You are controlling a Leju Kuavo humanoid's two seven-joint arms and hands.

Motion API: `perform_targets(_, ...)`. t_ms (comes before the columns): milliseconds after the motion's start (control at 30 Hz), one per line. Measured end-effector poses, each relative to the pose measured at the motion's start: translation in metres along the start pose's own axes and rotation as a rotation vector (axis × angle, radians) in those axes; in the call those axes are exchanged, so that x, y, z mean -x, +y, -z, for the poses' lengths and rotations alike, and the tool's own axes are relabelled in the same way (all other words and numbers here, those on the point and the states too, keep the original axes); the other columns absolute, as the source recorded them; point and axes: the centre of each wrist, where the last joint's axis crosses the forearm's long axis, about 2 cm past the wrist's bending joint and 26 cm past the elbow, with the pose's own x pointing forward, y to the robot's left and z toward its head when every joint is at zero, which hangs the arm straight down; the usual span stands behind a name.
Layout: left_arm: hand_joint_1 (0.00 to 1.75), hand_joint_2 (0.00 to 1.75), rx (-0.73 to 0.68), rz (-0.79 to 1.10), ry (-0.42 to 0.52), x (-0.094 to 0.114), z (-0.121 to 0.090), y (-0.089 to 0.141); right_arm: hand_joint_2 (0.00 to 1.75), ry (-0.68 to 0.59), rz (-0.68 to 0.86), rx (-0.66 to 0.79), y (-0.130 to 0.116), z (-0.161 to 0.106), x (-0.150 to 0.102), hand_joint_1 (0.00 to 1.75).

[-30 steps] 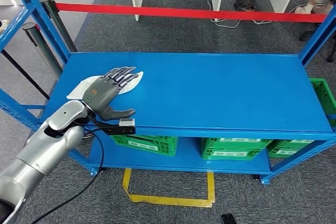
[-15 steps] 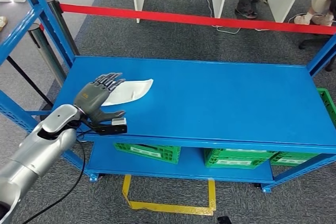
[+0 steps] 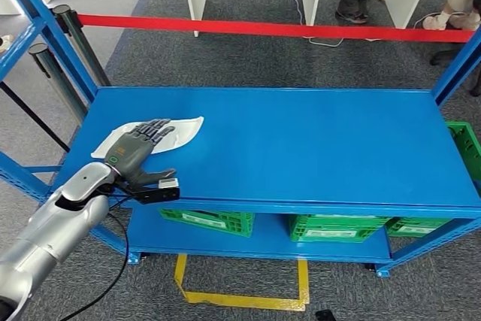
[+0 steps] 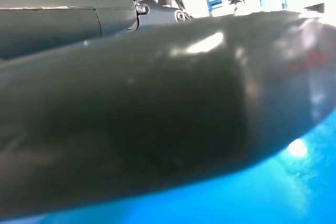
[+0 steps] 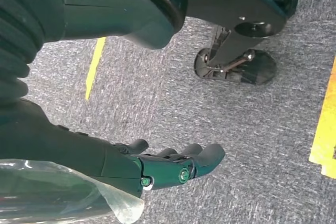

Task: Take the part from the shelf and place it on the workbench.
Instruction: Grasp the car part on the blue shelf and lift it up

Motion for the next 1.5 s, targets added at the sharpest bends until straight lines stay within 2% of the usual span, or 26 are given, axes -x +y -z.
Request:
perform_targets(33, 0.00, 0.00, 0.006, -0.002, 0.003, 0.000, -0.001, -0.002, 1.75, 0.001, 0.000, -0.001, 0.000, 0.000, 0.000, 0.00)
perform_targets(167, 0.00, 1.75, 0.021, -0.005, 0.012, 0.001, -0.004, -0.007, 1.75, 0.002, -0.001, -0.001, 0.000, 0.000, 0.001, 0.00)
perform_targets(967, 0.00, 1.75, 0.028, 0.015, 0.028, -0.002, 0.004, -0.009, 1.75, 0.007, -0.008, -0.004, 0.001, 0.000, 0.002, 0.00)
perform_targets(1200, 0.00, 1.75, 0.022, 0.058, 0.063, -0.001, 0.004, -0.011, 1.75, 0.008, -0.008, -0.005, 0.002, -0.001, 0.002, 0.00)
perform_targets(1500, 0.00, 1.75, -0.046, 0.101, 0.149, -0.009, 0.021, -0.005, 1.75, 0.008, -0.014, -0.008, 0.003, -0.001, 0.001, 0.00)
